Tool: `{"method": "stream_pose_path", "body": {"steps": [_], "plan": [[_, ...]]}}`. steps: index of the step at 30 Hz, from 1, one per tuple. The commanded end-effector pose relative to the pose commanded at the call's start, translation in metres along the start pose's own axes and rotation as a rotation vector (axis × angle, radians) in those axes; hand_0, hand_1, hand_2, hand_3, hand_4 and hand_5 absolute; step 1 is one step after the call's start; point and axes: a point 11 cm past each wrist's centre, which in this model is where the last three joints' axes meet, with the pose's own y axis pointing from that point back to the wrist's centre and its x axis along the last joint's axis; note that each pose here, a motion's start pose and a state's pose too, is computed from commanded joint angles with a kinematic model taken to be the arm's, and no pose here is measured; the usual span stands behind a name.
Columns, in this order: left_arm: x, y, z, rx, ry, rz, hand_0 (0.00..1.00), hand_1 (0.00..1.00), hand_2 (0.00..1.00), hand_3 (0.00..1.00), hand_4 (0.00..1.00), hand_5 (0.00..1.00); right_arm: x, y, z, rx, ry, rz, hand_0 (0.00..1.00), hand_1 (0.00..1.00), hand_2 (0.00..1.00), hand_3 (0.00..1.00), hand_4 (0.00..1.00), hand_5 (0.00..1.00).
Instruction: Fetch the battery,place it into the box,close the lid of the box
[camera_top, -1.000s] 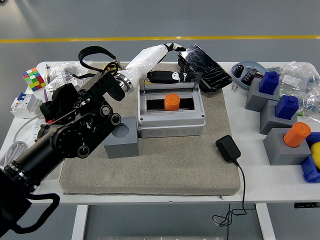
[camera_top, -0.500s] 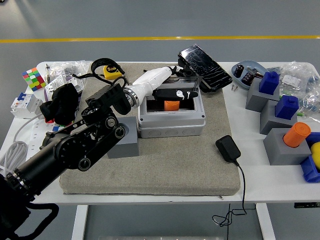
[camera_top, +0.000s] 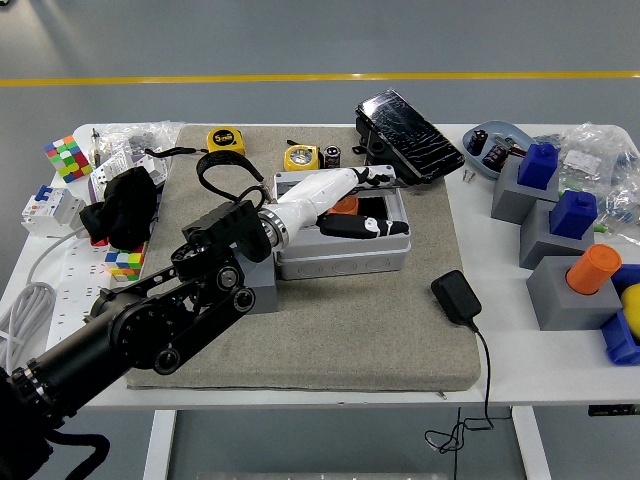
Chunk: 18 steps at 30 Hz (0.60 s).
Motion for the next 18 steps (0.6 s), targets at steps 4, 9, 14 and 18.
{"method": "stream_pose_path", "body": {"steps": [4, 9, 14, 18], "plan": [[-0.001, 0.002, 0.004, -0.023, 0.01, 0.002, 0.829, 0.886, 0.828, 0.856, 0.998, 0.844, 0.0, 0.0, 0.0, 0.001, 0.003, 0.001, 0.642, 0.663, 0.672, 0.576, 0.97, 0.578], [0.01, 0.012, 0.019, -0.09, 0.054, 0.053, 0.811, 0.877, 0.825, 0.851, 0.998, 0.84, 0.0, 0.0, 0.0, 0.001, 0.004, 0.001, 0.642, 0.663, 0.672, 0.576, 0.97, 0.578], [0.027, 0.03, 0.032, -0.179, 0.14, 0.139, 0.788, 0.867, 0.82, 0.842, 0.998, 0.83, 0.0, 0.0, 0.0, 0.001, 0.005, 0.001, 0.642, 0.663, 0.672, 0.576, 0.97, 0.579], [0.044, 0.048, 0.03, -0.24, 0.25, 0.24, 0.788, 0.867, 0.82, 0.842, 0.998, 0.83, 0.0, 0.0, 0.002, -0.002, 0.006, 0.0, 0.642, 0.663, 0.672, 0.576, 0.97, 0.579]]}}
